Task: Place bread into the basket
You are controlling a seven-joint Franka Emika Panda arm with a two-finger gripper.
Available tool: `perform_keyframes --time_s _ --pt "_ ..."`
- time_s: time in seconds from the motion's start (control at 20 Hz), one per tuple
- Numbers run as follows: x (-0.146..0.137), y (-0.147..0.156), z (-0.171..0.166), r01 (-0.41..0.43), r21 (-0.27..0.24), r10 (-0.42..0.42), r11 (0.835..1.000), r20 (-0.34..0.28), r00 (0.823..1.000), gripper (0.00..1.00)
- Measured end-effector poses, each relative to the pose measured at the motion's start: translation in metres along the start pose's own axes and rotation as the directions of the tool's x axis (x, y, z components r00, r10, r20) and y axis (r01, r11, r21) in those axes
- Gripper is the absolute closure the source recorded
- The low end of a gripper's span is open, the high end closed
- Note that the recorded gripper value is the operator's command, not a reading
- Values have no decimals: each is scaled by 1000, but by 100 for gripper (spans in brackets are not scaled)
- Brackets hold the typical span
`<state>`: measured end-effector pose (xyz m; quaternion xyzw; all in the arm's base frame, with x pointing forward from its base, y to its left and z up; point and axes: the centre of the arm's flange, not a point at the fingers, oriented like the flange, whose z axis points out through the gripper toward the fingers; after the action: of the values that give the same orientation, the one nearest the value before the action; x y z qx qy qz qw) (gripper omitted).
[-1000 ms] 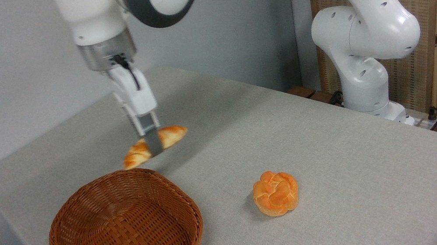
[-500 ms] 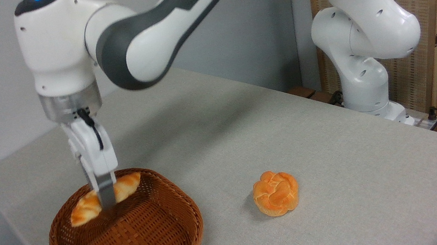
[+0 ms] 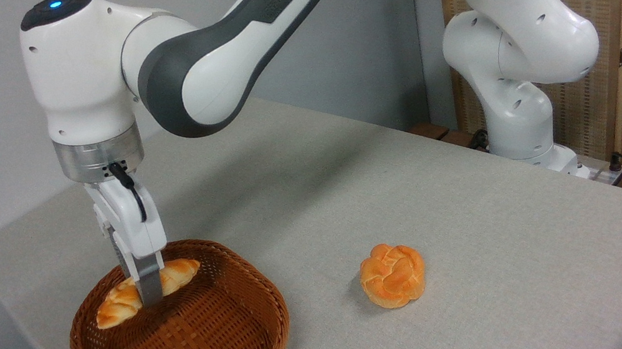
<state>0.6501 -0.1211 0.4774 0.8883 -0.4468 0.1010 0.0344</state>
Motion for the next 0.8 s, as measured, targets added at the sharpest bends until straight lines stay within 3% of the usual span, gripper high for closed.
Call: perform_keyframes --time_s 0.35,0.5,0.65,0.8 --pt "1 3 1 -4 -13 4 1000 10 1000 0" --pt "-4 9 -2 -4 -58 7 998 60 998 0" --pt "-7 24 -46 -14 -60 19 998 83 996 0" --pt "-20 48 -111 -15 -44 20 999 108 994 0"
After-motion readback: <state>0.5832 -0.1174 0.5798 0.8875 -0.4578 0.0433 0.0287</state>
